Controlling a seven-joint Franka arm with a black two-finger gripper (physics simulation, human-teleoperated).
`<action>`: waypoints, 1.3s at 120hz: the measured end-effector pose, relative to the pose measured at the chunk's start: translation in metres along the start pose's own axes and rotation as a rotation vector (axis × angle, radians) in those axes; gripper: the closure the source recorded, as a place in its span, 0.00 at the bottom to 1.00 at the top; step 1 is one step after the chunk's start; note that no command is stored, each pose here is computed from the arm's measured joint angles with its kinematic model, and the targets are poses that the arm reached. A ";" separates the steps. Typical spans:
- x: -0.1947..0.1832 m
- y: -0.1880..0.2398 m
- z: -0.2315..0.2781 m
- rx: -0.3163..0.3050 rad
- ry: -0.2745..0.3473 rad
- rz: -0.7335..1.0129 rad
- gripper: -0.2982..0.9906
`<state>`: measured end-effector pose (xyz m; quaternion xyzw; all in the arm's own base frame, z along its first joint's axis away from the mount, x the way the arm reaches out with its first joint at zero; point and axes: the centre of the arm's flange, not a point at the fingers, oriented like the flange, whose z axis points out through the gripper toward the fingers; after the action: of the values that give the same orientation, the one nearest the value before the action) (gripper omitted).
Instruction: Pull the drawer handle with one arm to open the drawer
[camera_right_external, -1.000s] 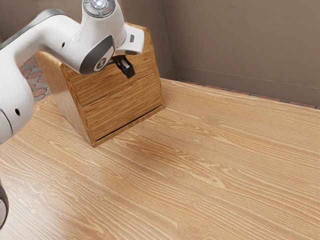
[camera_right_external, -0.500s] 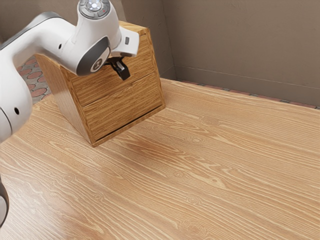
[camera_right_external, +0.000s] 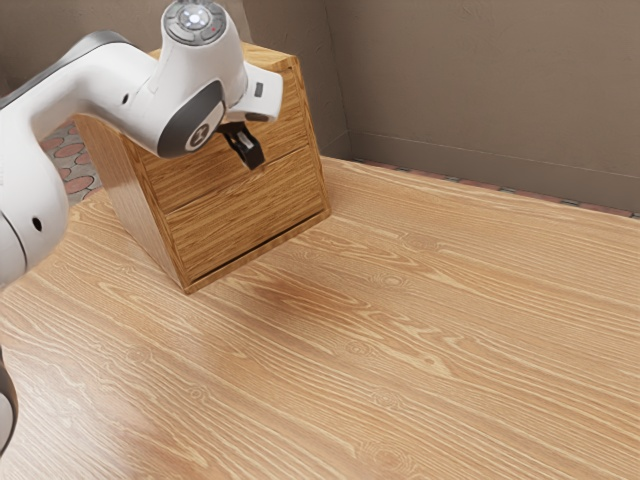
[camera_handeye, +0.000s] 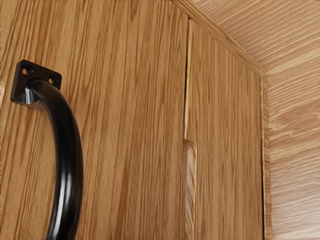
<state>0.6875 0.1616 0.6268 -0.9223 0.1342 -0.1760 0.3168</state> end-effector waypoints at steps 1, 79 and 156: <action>0.000 0.000 0.000 0.000 0.000 -0.001 0.24; 0.007 0.024 -0.009 -0.047 -0.005 -0.015 0.21; 0.025 0.102 -0.077 -0.104 -0.006 0.009 0.24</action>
<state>0.6646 0.0340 0.6249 -0.9375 0.1462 -0.1645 0.2696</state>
